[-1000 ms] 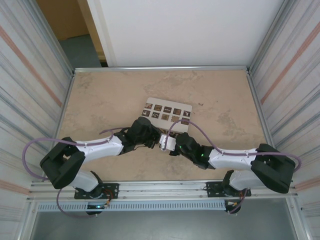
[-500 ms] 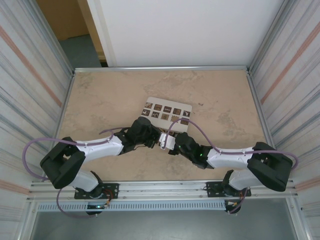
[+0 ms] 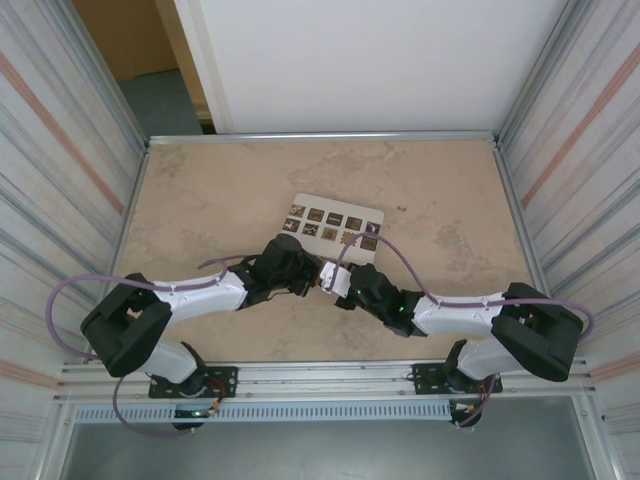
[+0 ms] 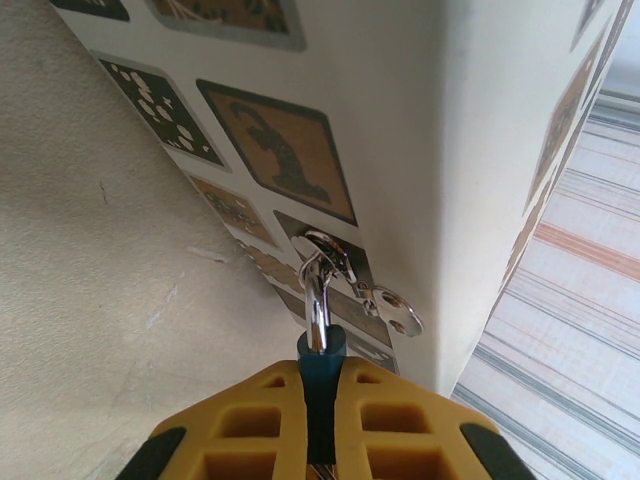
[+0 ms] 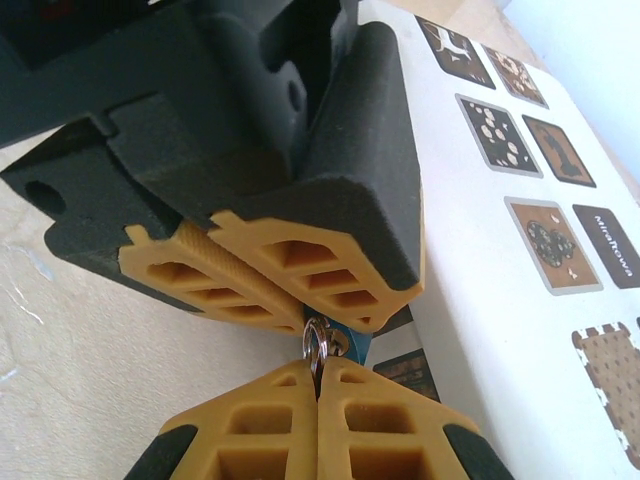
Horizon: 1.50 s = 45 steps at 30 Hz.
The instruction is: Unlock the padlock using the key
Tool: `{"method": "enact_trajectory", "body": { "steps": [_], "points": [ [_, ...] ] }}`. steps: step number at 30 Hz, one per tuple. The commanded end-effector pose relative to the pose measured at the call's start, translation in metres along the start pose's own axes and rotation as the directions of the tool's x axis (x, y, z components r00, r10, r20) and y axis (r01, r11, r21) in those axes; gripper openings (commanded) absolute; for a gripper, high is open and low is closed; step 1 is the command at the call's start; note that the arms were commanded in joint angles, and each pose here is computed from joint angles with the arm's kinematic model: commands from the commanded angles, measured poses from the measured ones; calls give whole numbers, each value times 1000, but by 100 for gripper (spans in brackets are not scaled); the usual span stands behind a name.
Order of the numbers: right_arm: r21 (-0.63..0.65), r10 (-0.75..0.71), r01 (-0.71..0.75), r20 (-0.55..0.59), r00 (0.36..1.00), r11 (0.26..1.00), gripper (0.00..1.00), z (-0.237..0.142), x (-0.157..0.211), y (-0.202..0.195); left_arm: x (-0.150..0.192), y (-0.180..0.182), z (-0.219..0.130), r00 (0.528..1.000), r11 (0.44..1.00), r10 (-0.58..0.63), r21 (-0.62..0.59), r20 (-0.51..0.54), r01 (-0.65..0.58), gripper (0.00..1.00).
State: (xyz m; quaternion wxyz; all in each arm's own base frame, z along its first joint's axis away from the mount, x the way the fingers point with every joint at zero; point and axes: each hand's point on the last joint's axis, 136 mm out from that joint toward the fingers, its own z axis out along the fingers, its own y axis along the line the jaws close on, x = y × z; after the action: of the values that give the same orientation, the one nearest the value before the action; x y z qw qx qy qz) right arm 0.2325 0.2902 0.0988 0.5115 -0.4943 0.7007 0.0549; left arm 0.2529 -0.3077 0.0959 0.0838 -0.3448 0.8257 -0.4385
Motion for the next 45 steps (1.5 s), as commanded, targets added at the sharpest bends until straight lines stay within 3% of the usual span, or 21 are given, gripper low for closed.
{"method": "enact_trajectory", "body": {
  "steps": [1, 7, 14, 35, 41, 45],
  "points": [
    [12, 135, -135, 23, 991, 991, 0, 1, -10, -11, 11, -27, -3, 999, 995, 9, 102, -44, -4, 0],
    [34, 349, -350, 21, 937, 936, 0, -2, -9, -25, 11, -24, -2, 999, 995, 4, 96, -35, -1, 0],
    [39, 598, -599, 19, 801, 800, 0, -4, -7, -41, 14, -21, 3, 999, 996, -2, 91, -35, 5, 0],
    [29, 688, -690, -117, 716, 723, 0, 2, 66, -26, 28, 7, 39, 998, 998, 56, 37, -3, -56, 0],
    [19, 731, -736, -134, 669, 677, 0, 1, 76, -25, 16, 18, 29, 995, 997, 81, 8, 58, -82, 25],
    [7, 766, -773, -138, 628, 635, 0, -1, 79, -27, 7, 14, 12, 983, 989, 147, -15, 113, -146, 35]
  ]
}}
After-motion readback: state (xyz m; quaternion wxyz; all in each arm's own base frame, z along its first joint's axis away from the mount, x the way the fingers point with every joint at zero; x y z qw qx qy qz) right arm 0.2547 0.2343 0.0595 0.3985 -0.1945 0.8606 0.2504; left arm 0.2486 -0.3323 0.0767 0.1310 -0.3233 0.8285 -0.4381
